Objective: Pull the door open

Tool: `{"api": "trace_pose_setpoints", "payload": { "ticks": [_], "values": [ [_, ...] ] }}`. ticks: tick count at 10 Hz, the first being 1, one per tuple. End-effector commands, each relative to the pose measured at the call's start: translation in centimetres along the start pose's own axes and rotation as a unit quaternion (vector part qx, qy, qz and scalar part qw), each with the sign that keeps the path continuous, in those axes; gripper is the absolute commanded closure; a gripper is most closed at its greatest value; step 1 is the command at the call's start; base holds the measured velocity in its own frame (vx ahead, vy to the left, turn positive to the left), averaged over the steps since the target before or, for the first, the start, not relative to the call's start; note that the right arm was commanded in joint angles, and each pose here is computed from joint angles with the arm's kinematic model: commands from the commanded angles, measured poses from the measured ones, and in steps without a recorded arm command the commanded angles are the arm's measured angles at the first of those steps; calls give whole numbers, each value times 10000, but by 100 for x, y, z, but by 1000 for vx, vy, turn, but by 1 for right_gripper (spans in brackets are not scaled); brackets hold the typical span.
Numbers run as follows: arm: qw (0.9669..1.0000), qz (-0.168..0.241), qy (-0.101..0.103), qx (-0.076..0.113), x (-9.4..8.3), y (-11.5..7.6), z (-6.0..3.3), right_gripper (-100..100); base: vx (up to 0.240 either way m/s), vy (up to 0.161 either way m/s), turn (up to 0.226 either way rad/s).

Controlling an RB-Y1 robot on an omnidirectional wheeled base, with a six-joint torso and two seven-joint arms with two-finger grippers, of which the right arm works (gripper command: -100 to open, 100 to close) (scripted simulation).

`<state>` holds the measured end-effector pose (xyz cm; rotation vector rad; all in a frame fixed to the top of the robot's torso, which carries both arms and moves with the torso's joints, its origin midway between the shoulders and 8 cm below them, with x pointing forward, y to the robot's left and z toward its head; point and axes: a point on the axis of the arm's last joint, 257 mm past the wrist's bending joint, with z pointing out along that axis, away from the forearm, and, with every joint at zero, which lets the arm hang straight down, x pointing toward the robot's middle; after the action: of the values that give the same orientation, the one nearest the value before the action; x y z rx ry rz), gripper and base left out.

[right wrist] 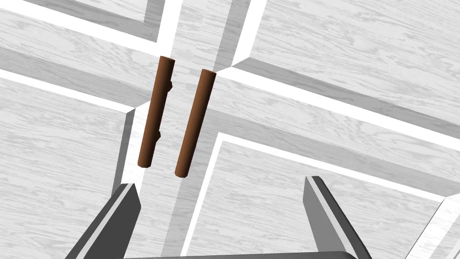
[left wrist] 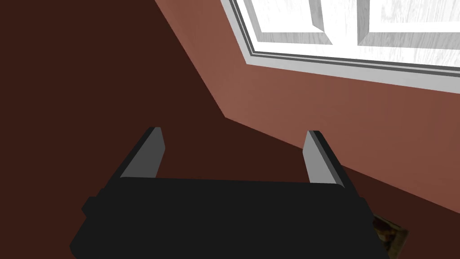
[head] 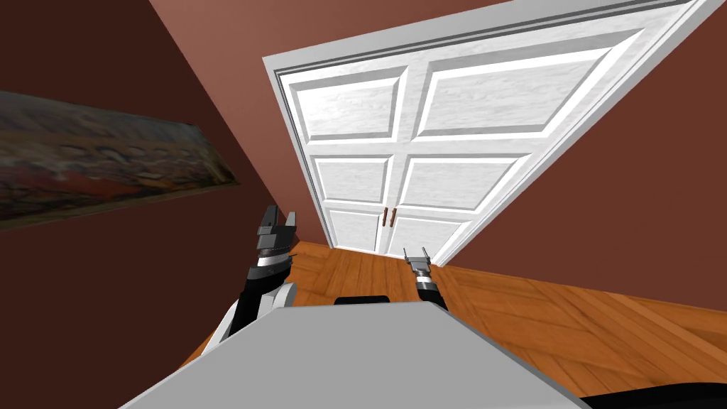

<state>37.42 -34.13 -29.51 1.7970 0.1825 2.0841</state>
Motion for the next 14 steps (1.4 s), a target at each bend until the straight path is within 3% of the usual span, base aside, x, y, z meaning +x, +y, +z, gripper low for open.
{"api": "trace_pose_setpoints", "payload": {
  "ticks": [1,6,14],
  "values": [
    [9998,163,-88,-10,-93,13,-47,-100,118,28,31],
    [9977,575,-343,-59,-379,88,-177,-100,98,18,32],
    [9913,1118,-675,-190,-749,227,-375,-100,106,16,30]
  ]
}}
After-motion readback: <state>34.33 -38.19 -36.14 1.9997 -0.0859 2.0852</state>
